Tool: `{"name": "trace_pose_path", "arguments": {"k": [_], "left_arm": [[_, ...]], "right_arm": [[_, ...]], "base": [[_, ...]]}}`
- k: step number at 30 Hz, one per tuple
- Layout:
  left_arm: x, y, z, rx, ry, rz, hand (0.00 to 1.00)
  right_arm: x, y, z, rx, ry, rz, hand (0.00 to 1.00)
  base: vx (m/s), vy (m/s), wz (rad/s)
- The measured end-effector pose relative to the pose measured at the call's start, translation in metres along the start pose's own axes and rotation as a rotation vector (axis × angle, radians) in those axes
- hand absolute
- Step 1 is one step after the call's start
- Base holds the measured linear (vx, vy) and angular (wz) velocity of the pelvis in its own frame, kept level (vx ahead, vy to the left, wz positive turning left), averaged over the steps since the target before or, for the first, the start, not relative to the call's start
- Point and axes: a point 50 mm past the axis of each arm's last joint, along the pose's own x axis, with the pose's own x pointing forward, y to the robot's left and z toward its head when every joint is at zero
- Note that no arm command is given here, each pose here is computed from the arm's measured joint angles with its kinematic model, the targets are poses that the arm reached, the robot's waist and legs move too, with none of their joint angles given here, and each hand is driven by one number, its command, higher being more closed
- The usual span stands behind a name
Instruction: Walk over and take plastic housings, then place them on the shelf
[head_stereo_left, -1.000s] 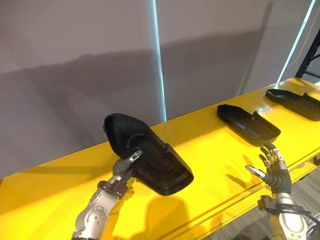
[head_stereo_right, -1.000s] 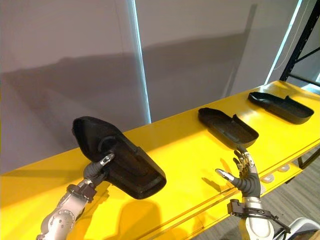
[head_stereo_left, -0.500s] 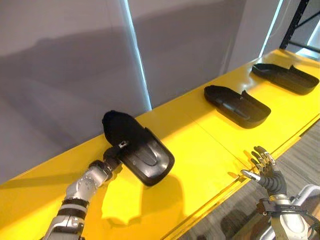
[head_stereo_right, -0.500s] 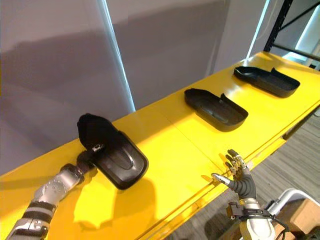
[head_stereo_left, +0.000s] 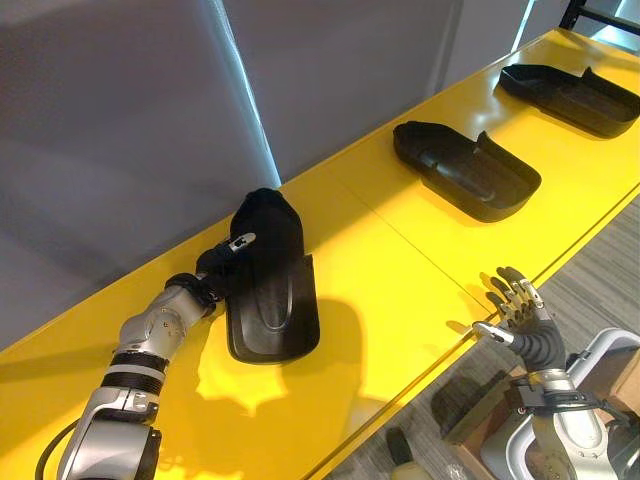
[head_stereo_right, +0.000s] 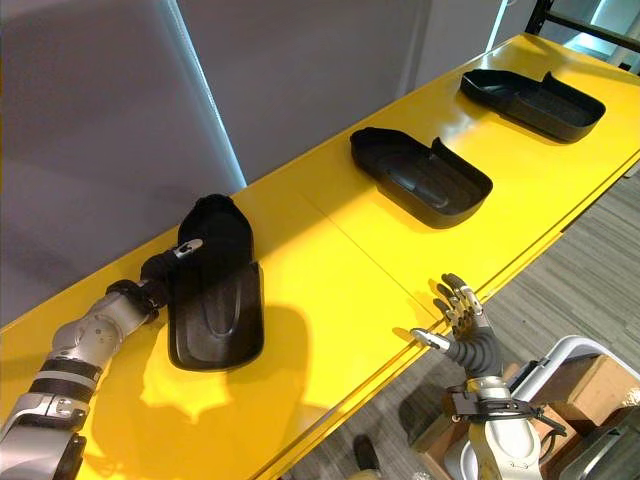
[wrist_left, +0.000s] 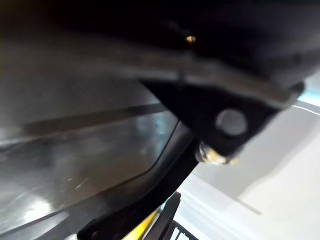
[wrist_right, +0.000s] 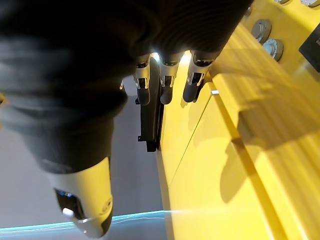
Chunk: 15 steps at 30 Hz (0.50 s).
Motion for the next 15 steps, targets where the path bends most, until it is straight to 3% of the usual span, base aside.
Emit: {"name": "trace_pose_path", "arguments": {"k": [6,15], "left_arm": [[0.002,-0.002,-0.005,-0.034,0.012,0.063,0.0],[0.001,-0.01,-0.02,-0.211,-0.058,0.139,0.0]], "right_arm": [[-0.001,0.005,-0.003,0.01,0.011,0.013,0.0],[-0.009,0.011,-0.012,0.044,0.024,-0.021,0.0]], "base": [[0.0,0.021,0.05],[0.01,0.015,0.07]]}}
